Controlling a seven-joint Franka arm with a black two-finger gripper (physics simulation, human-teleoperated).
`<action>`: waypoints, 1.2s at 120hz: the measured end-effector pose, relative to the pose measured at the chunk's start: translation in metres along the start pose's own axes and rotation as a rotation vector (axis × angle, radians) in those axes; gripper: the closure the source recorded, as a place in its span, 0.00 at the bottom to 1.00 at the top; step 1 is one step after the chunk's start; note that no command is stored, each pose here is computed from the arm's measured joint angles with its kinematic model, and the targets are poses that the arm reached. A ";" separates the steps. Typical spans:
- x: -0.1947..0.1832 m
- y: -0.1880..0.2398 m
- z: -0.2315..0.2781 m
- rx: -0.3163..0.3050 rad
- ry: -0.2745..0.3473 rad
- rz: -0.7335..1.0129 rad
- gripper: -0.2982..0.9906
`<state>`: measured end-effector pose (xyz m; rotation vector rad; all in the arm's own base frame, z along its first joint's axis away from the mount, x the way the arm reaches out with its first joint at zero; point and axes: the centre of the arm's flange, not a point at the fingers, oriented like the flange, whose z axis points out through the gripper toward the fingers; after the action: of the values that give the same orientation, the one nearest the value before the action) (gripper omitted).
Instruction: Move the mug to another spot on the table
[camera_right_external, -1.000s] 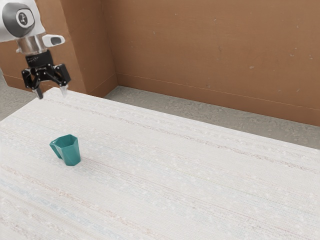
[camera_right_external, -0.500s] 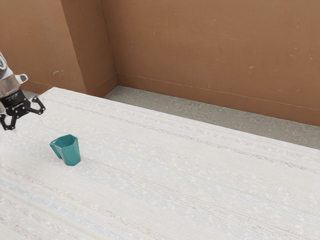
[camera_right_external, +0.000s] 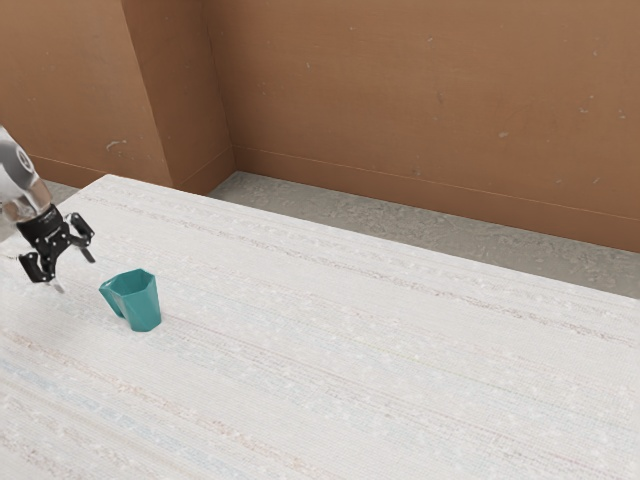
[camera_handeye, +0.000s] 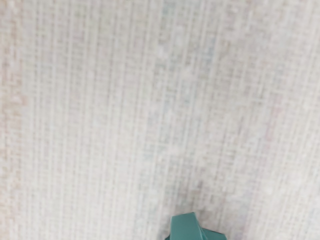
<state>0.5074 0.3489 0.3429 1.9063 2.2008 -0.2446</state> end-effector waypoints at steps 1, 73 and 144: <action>-0.001 0.002 0.000 -0.001 0.002 -0.001 0.23; -0.016 0.029 0.052 0.010 -0.042 -0.147 0.24; -0.015 0.030 0.059 0.015 -0.046 -0.203 0.71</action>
<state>0.5421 0.3233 0.2903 1.6665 2.3681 -0.3363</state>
